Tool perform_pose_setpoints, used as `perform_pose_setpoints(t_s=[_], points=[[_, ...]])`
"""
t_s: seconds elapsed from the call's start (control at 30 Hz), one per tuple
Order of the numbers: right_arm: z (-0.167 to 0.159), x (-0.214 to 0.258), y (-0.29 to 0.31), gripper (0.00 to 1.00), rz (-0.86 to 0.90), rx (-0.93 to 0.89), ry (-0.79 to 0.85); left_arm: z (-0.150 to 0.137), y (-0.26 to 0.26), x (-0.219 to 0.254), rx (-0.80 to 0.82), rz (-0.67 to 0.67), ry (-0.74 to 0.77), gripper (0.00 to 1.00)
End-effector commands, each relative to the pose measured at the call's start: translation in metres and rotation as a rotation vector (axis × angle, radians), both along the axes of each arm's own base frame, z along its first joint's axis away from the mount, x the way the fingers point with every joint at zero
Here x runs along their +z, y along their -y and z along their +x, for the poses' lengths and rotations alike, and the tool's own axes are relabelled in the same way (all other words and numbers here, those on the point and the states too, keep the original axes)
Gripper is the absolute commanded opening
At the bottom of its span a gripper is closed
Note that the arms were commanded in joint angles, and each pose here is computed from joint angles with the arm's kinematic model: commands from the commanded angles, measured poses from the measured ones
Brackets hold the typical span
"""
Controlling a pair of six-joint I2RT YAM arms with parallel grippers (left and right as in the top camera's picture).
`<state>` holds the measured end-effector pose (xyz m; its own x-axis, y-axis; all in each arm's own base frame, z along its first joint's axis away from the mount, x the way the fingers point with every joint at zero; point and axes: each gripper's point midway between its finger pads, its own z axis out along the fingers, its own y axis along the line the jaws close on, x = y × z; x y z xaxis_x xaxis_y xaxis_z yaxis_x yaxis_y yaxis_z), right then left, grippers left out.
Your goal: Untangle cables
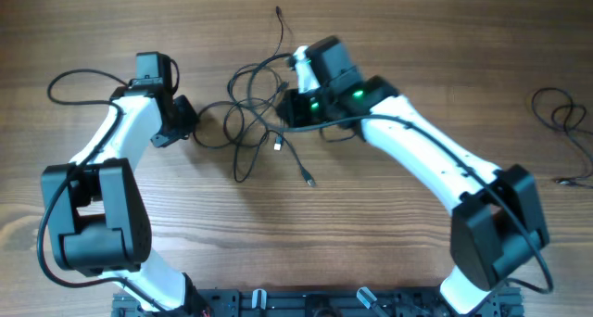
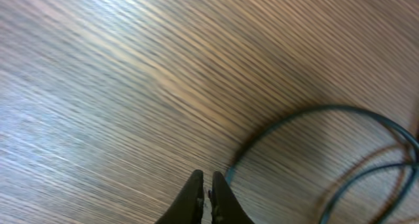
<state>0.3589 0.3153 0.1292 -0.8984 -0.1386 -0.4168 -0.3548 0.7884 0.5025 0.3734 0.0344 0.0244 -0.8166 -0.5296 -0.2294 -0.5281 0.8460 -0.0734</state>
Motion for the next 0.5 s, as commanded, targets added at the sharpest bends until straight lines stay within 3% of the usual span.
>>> perform_pose_setpoints(t_s=[0.0, 0.1, 0.13, 0.23, 0.3, 0.33, 0.37, 0.4, 0.47], points=[[-0.021, -0.028, -0.037, 0.27, -0.002, 0.052, -0.053, -0.007, -0.008, -0.006, 0.062, -0.028, -0.018, 0.19], [-0.043, -0.052, -0.062, 0.31, -0.011, 0.077, -0.109, -0.007, -0.007, -0.006, 0.061, -0.031, -0.018, 0.20], [-0.049, -0.062, -0.066, 0.42, -0.022, 0.071, -0.140, -0.007, -0.007, -0.006, 0.061, -0.031, -0.018, 0.21], [-0.054, -0.083, -0.067, 0.43, -0.045, 0.037, -0.204, -0.007, -0.006, -0.006, 0.060, -0.038, -0.017, 0.24], [-0.050, -0.091, -0.056, 0.35, -0.105, 0.000, -0.186, -0.007, -0.006, -0.006, 0.060, -0.038, -0.017, 0.25], [-0.045, -0.096, -0.047, 0.16, -0.154, -0.033, -0.165, -0.007, -0.006, -0.006, 0.060, -0.038, -0.017, 0.26], [-0.043, -0.099, -0.039, 0.10, -0.191, -0.054, -0.155, -0.007, -0.006, -0.006, 0.060, -0.038, -0.017, 0.26], [-0.040, -0.102, -0.032, 0.04, -0.230, -0.076, -0.140, -0.007, -0.006, -0.006, 0.060, -0.038, -0.017, 0.26], [-0.030, -0.105, -0.018, 0.04, -0.282, -0.123, -0.110, -0.007, -0.005, -0.006, 0.058, -0.045, -0.016, 0.25]])
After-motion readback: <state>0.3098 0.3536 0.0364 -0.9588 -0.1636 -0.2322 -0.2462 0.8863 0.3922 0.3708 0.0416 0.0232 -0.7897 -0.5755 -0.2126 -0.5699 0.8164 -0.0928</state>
